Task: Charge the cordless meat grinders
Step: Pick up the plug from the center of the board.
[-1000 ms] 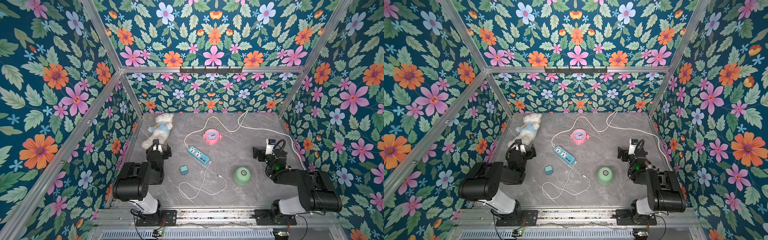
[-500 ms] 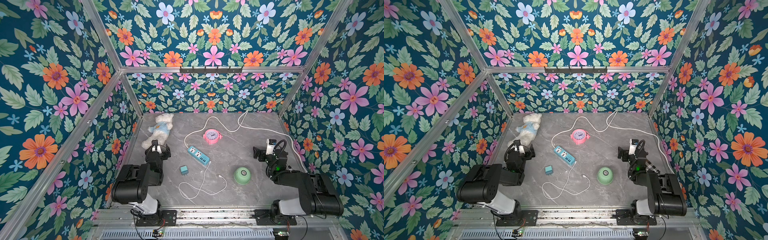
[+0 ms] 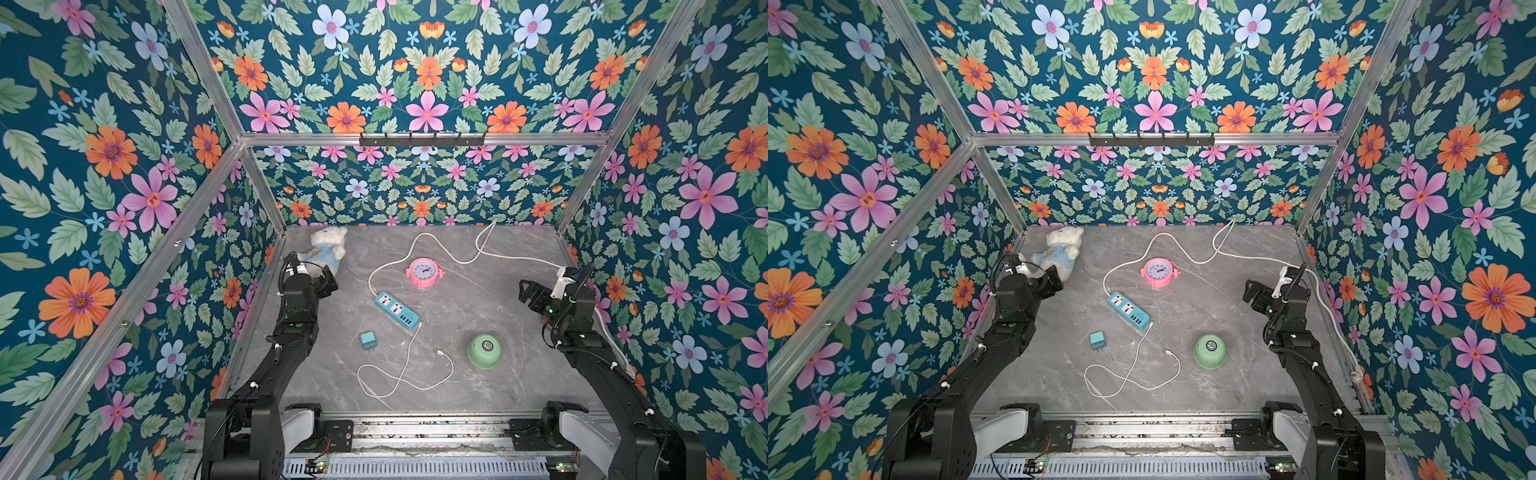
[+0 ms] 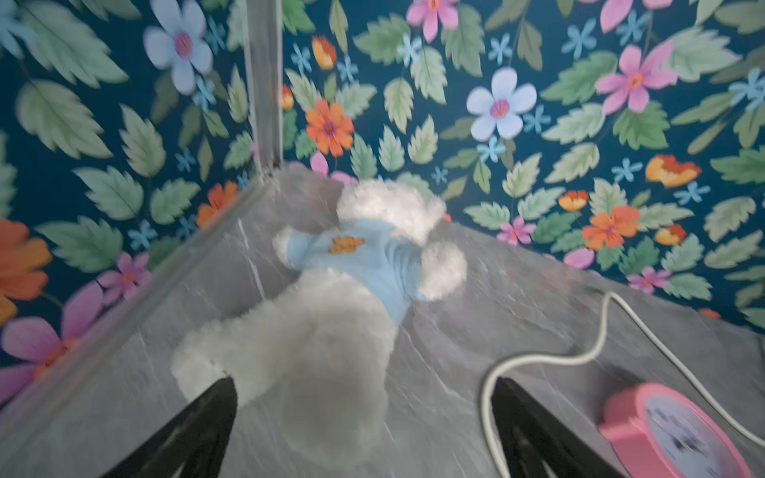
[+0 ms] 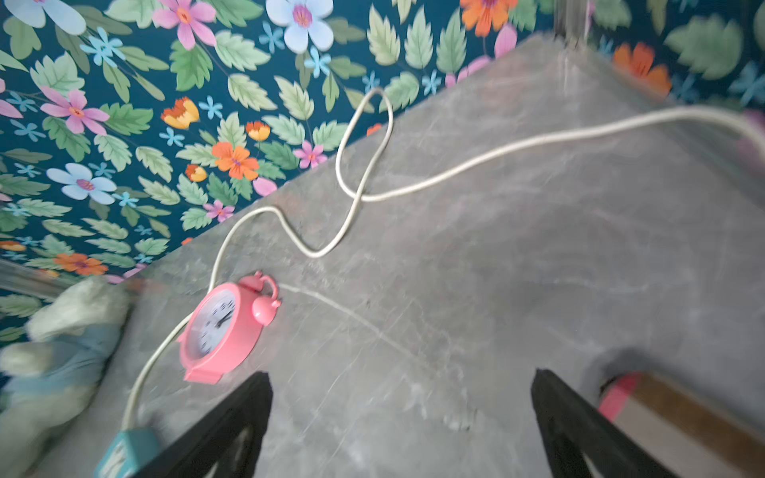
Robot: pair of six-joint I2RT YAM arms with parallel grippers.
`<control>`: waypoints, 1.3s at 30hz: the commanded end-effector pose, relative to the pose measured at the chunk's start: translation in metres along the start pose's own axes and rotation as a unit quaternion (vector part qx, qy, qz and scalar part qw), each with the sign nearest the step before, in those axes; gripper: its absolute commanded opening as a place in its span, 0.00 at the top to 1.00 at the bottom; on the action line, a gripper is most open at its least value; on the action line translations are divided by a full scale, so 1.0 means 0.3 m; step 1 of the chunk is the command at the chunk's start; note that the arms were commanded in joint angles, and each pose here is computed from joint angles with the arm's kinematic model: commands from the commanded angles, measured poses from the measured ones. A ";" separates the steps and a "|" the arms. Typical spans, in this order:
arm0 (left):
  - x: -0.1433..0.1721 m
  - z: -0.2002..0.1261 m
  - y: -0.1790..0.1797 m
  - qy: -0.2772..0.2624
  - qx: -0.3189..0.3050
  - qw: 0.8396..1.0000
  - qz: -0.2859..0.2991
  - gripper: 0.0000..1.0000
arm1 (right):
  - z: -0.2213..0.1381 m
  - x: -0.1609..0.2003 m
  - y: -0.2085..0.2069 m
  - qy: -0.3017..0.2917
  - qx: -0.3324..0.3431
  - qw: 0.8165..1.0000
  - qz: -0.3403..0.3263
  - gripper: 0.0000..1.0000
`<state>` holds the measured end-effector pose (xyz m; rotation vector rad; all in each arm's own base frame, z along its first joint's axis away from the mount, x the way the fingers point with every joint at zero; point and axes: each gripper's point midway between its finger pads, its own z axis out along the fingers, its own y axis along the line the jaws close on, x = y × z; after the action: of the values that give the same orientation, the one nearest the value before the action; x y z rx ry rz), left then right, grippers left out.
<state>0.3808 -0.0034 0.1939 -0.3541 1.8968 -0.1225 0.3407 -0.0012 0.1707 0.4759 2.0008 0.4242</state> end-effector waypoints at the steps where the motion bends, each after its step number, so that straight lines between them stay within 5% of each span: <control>1: 0.241 -0.077 -0.012 0.159 -0.021 0.986 -0.040 0.01 | -0.034 0.127 0.016 0.105 -0.003 0.991 0.079 0.01; 6: 0.400 -0.181 -0.156 0.240 0.014 0.970 -0.039 0.01 | -0.087 0.149 0.061 0.148 -0.010 0.986 0.076 0.01; 11: 0.556 -0.266 -0.185 0.338 -0.027 0.940 -0.036 0.01 | -0.129 0.142 0.088 0.163 -0.007 0.985 0.058 0.01; 22: 0.689 -0.291 -0.170 0.365 -0.110 0.924 0.012 0.01 | -0.140 0.138 0.075 0.154 0.008 0.987 0.052 0.01; 29: 0.754 -0.247 -0.220 0.383 -0.092 0.919 0.034 0.14 | -0.147 0.145 0.063 0.149 0.015 0.987 0.054 0.01; 39: 0.802 -0.249 -0.229 0.398 -0.079 0.912 0.057 0.45 | -0.149 0.152 0.054 0.146 0.017 0.988 0.050 0.01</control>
<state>0.2499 -0.1492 0.0217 -0.3473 2.7434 -0.0475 0.2849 0.0326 0.1658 0.5528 2.2705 0.5573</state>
